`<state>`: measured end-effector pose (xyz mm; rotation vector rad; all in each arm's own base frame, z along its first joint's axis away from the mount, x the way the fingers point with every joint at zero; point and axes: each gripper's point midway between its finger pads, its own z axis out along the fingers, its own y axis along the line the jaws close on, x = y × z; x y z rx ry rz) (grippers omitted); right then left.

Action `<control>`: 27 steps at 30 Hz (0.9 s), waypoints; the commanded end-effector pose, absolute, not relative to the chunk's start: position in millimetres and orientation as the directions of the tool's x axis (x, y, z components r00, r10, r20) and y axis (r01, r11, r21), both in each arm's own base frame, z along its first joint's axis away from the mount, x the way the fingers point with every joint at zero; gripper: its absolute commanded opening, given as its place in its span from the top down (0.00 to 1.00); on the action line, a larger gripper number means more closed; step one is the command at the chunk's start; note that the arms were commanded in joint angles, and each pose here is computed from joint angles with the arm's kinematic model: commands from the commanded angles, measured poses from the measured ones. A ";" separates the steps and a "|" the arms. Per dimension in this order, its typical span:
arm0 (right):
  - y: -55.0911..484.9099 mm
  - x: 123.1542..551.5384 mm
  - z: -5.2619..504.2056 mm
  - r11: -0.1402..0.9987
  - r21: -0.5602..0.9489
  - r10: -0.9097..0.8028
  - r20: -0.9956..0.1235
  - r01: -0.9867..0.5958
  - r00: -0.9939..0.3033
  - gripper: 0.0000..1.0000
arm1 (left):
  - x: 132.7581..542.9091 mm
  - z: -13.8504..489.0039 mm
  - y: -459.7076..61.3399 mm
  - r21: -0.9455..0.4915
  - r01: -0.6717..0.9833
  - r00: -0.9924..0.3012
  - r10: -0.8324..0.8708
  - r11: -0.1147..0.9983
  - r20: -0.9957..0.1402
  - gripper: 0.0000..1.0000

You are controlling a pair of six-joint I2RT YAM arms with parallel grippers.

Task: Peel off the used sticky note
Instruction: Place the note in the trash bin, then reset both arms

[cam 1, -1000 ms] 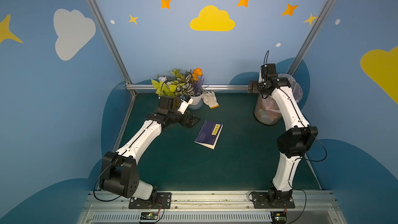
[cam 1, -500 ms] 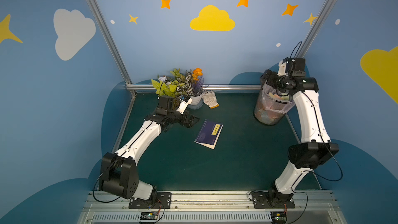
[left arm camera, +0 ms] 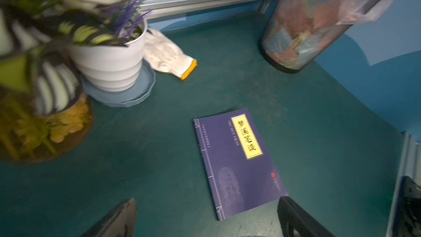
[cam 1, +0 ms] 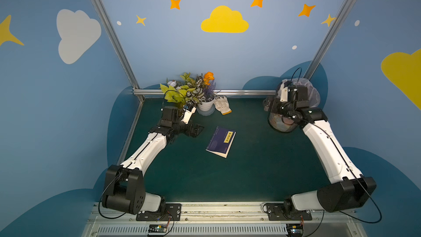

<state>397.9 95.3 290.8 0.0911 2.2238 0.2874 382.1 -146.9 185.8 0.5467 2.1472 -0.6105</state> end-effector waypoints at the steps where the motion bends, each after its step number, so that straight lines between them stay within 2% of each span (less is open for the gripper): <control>1: 78.1 401.2 282.4 0.985 0.171 0.157 -0.851 0.019 -0.501 0.02 | 395.4 170.8 -115.8 -0.138 0.490 -0.527 0.166 0.861 -0.834 0.00; 4: 63.4 392.3 243.9 0.986 0.137 0.168 -0.825 0.098 -0.540 0.02 | 397.1 148.8 -93.8 -0.065 0.434 -0.474 0.166 0.899 -0.865 0.00; 8: 55.3 380.1 215.3 0.983 0.116 0.179 -0.781 0.143 -0.598 0.02 | 393.7 134.6 -84.1 0.054 0.414 -0.340 0.210 0.909 -0.917 0.00; 11: 48.1 374.4 205.6 0.984 0.070 0.157 -0.768 0.162 -0.621 0.02 | 392.8 119.6 -70.7 0.056 0.343 -0.390 0.196 0.938 -0.900 0.00; 14: 31.7 372.9 201.4 0.975 -0.004 0.138 -0.772 0.222 -0.621 0.02 | 379.5 97.8 -69.8 0.064 0.349 -0.372 0.201 0.935 -0.906 0.00; 17: 25.1 377.5 193.7 0.977 -0.095 0.048 -0.774 0.192 -0.632 0.02 | 371.6 84.7 -68.1 0.096 0.332 -0.271 0.193 0.938 -0.943 0.00; 19: 29.3 381.8 180.9 0.982 -0.142 -0.032 -0.766 0.122 -0.642 0.02 | 375.0 95.6 -66.6 0.106 0.311 -0.206 0.176 0.945 -0.963 0.00; 23: 14.7 386.8 158.5 0.960 -0.240 -0.097 -0.771 0.146 -0.630 0.02 | 387.2 85.7 -59.1 0.069 0.279 -0.327 0.162 0.958 -0.931 0.00; 27: 4.4 398.5 137.0 0.944 -0.277 -0.137 -0.821 0.177 -0.554 0.03 | 387.9 85.8 -57.1 0.060 0.268 -0.326 0.149 0.962 -0.933 0.00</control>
